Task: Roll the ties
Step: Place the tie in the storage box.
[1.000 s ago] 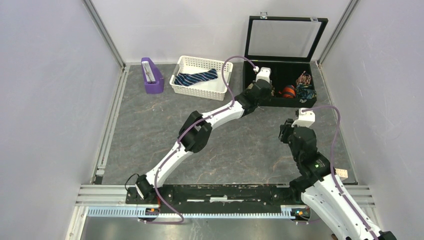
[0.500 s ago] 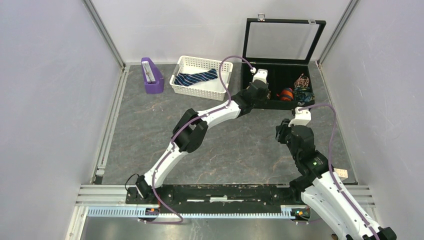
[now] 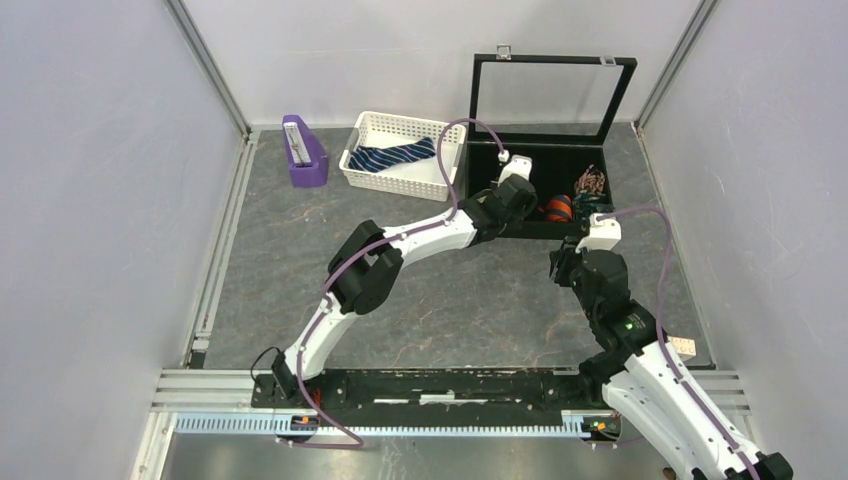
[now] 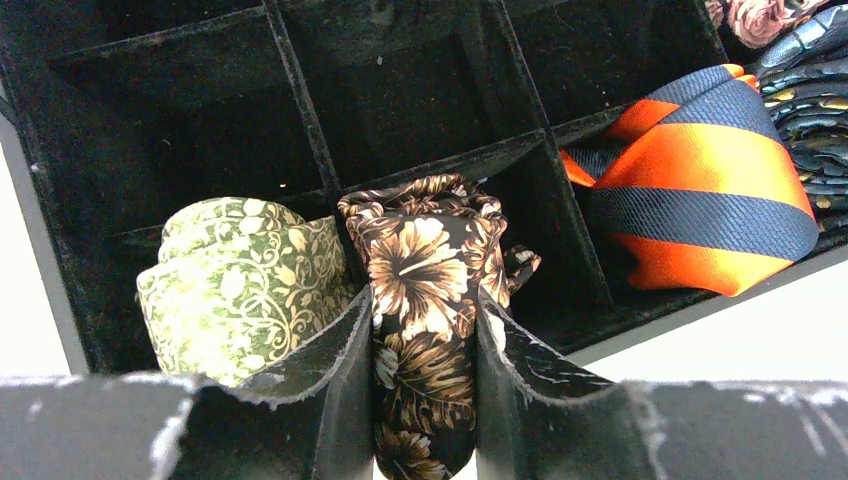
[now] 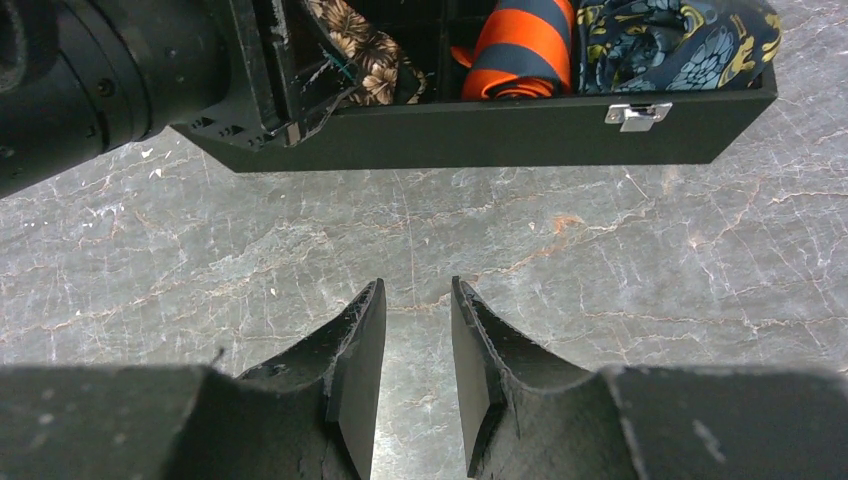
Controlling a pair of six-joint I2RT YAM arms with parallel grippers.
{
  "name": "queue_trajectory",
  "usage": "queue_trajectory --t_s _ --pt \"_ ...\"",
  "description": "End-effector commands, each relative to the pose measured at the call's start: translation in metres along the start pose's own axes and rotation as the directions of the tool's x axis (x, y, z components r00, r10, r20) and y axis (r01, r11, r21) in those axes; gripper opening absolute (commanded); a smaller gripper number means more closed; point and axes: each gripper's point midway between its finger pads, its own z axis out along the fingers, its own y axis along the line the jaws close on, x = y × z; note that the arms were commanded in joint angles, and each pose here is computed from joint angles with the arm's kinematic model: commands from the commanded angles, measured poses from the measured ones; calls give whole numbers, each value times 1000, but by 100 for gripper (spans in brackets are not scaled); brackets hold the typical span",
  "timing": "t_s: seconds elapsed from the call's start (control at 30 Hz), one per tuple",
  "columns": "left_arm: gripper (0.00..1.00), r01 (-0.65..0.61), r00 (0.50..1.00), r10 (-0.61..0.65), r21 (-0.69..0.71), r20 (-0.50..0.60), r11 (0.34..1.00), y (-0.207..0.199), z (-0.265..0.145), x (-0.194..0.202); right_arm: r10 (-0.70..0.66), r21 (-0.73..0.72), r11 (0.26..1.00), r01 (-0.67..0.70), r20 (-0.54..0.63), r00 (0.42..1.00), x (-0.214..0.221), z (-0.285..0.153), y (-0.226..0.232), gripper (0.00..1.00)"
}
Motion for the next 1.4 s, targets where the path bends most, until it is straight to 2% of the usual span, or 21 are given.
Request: queue_trajectory --t_s 0.0,0.17,0.6,0.93,1.1,1.27,1.37 --pt "14 -53 994 54 5 -94 999 6 -30 7 15 -21 1000 -14 60 998 -21 0 7 37" --pt "14 -50 992 60 92 -113 995 -21 -27 -11 9 -21 1000 -7 55 998 -19 0 6 37" --pt "15 -26 983 27 6 -184 1000 -21 8 19 -21 13 1000 21 44 999 -14 1 -2 38" --pt "20 -5 986 -1 -35 -169 999 -18 23 29 -22 5 1000 22 33 999 -9 3 0 38" --pt "43 9 989 -18 -65 -145 998 -12 17 20 -21 -1 1000 21 35 999 -11 2 1 38" --pt "54 13 992 -16 -32 -121 999 -16 4 3 -17 -15 1000 17 39 999 -14 1 4 38" --pt "64 10 994 -12 -12 -113 1000 -19 -4 -5 -15 -19 1000 16 44 999 -18 0 6 38"
